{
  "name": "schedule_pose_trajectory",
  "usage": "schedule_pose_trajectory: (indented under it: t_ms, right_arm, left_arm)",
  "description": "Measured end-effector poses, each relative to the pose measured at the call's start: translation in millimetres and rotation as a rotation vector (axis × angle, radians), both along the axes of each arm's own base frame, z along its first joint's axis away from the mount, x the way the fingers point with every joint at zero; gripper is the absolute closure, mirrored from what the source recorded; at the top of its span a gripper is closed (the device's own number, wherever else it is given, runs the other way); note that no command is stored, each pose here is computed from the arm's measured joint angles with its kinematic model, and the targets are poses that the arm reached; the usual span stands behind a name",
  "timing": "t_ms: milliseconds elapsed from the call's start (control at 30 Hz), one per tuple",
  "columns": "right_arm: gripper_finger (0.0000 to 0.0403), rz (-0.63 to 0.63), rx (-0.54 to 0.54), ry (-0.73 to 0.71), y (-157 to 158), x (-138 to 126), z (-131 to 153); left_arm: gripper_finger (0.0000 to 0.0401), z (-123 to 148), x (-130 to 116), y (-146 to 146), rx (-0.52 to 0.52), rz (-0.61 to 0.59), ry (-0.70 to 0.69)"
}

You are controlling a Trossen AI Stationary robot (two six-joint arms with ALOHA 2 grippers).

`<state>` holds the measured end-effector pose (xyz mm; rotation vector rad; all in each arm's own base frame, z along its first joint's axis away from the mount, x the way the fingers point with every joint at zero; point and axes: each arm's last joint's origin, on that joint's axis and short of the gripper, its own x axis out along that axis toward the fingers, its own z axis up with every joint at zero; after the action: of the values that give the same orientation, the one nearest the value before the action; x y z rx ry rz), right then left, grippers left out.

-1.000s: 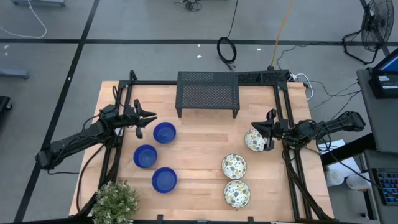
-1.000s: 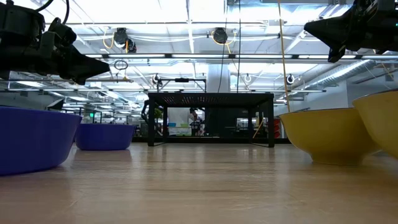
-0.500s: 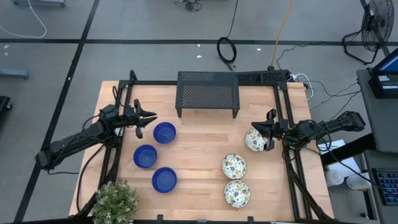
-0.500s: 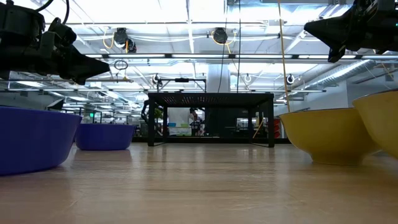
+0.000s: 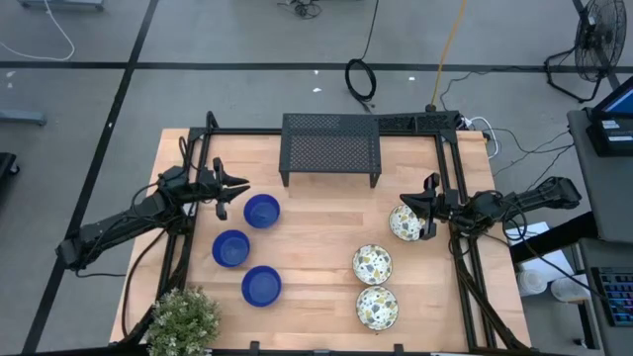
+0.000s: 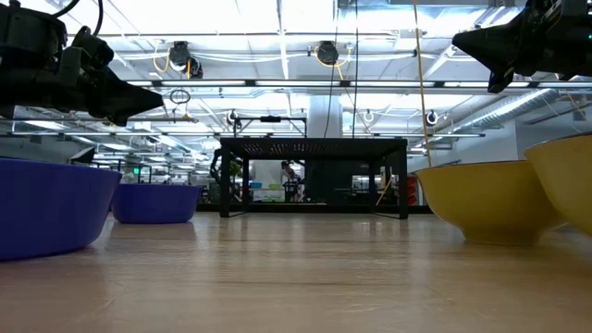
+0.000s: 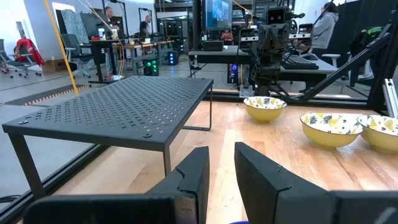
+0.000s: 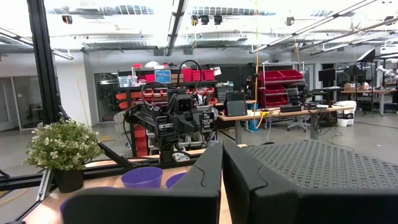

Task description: Pick & Place Mini bowls

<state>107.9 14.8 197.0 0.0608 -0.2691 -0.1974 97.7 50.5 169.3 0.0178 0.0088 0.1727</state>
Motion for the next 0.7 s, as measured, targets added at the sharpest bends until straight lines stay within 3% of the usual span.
schedule_pose_trajectory:
  t_ms: [333, 567, 700]
  right_arm:
    - [0.0403, 0.0, 0.001, -0.004, 0.0, -0.1, 0.3]
    - [0.0403, 0.003, 0.032, -0.122, -0.9, -4.0, 10.9]
    - [0.0403, 0.003, 0.035, -0.111, -0.9, -3.5, 9.9]
  left_arm:
    - [0.032, 0.0, 0.0, 0.0, 0.0, 0.0, 0.0]
    - [0.032, 0.1, 0.0, 0.0, 0.0, 0.0, 0.0]
    - [0.032, 0.1, 0.0, 0.0, 0.0, 0.0, 0.0]
